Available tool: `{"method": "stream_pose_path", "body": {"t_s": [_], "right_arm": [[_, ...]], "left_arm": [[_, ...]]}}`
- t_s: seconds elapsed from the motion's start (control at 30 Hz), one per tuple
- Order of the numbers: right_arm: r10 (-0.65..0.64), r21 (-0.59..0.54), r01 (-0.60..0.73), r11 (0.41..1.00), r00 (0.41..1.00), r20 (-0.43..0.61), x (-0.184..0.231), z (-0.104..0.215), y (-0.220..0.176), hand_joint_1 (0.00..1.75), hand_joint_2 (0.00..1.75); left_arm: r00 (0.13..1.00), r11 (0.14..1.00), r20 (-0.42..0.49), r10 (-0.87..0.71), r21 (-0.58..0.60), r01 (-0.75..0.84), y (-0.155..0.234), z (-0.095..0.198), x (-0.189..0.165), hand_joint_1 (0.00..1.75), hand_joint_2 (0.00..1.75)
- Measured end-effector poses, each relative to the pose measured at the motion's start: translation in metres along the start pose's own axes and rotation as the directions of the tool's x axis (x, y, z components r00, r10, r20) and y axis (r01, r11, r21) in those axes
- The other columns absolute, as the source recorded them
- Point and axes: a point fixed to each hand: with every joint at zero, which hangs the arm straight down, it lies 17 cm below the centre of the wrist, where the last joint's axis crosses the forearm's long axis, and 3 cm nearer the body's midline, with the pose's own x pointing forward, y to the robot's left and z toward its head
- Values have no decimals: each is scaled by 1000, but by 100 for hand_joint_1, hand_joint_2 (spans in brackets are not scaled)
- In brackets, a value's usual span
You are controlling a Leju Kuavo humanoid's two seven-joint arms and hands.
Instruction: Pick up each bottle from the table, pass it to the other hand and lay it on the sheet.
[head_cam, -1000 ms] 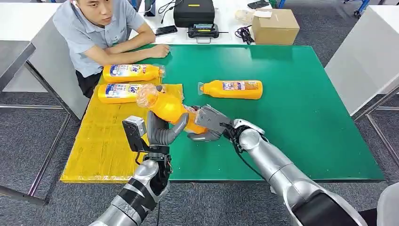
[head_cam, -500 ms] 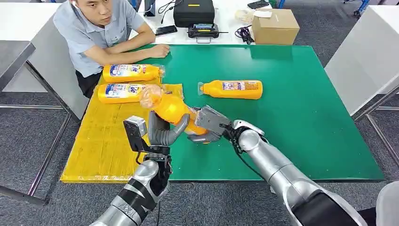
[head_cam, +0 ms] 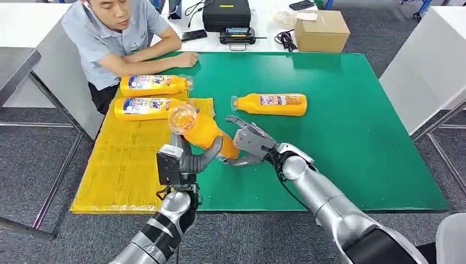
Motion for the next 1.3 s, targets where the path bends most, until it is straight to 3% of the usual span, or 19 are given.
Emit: {"method": "stream_pose_path", "body": {"t_s": [0.13, 0.3, 0.4, 0.47, 0.5, 0.63, 0.67, 0.9, 0.93, 1.07, 1.1, 1.13, 1.17, 1.2, 1.23, 1.3], "right_arm": [[-5, -10, 5, 1000, 1000, -7, -4, 2, -2, 0, 175], [4, -47, -5, 999, 1000, -5, -9, 6, -10, 0, 175], [9, -50, -9, 999, 1000, 1, -11, 9, -13, 0, 175], [5, -48, -5, 999, 1000, 3, -12, 10, -13, 0, 175], [3, -46, -3, 999, 1000, 3, -12, 11, -13, 0, 175], [-3, -42, 3, 999, 1000, 0, -15, 12, -12, 0, 175], [-6, -40, 6, 999, 1000, 1, -14, 11, -11, 0, 175], [-23, -41, 23, 999, 1000, -10, -19, 12, -7, 0, 175], [-26, -41, 26, 999, 1000, -12, -20, 12, -6, 0, 175], [-33, -43, 33, 999, 999, -14, -21, 12, -4, 0, 175], [-35, -45, 34, 998, 999, -15, -21, 13, -4, 0, 175], [-38, -48, 38, 998, 999, -16, -22, 13, -3, 0, 175], [-42, -48, 41, 998, 999, -18, -23, 14, -2, 0, 175], [-46, -48, 45, 998, 999, -21, -25, 15, 1, 0, 175], [-49, -48, 47, 998, 999, -24, -26, 16, 2, 0, 175], [-54, -48, 52, 997, 998, -29, -29, 18, 5, 0, 175]], "left_arm": [[999, 999, 30, -38, 4, 38, 0, 0, 5, 175, 175], [907, 935, 273, -321, -62, 350, -8, 7, 28, 175, 175], [714, 769, 418, -562, -56, 637, -13, 11, 34, 175, 175], [590, 647, 449, -672, -34, 762, -11, 9, 28, 175, 175], [526, 578, 448, -723, -25, 816, -9, 7, 21, 166, 175], [347, 354, 361, -866, -48, 934, 8, -6, -24, 175, 175], [321, 318, 337, -885, -66, 946, 14, -7, -37, 169, 175], [191, 136, 242, -951, -226, 965, 39, -9, -101, 166, 175], [175, 114, 242, -954, -246, 962, 41, -10, -107, 159, 175], [150, 80, 245, -958, -275, 958, 47, -12, -117, 148, 175], [154, 85, 236, -959, -281, 956, 49, -12, -119, 154, 175], [159, 90, 227, -961, -288, 953, 52, -13, -121, 124, 175], [156, 86, 218, -963, -299, 950, 56, -13, -124, 56, 175], [146, 72, 215, -966, -317, 946, 59, -13, -128, 14, 175], [133, 55, 214, -968, -336, 940, 62, -13, -134, 0, 175], [105, 19, 209, -972, -379, 925, 69, -10, -145, 0, 175]]}}
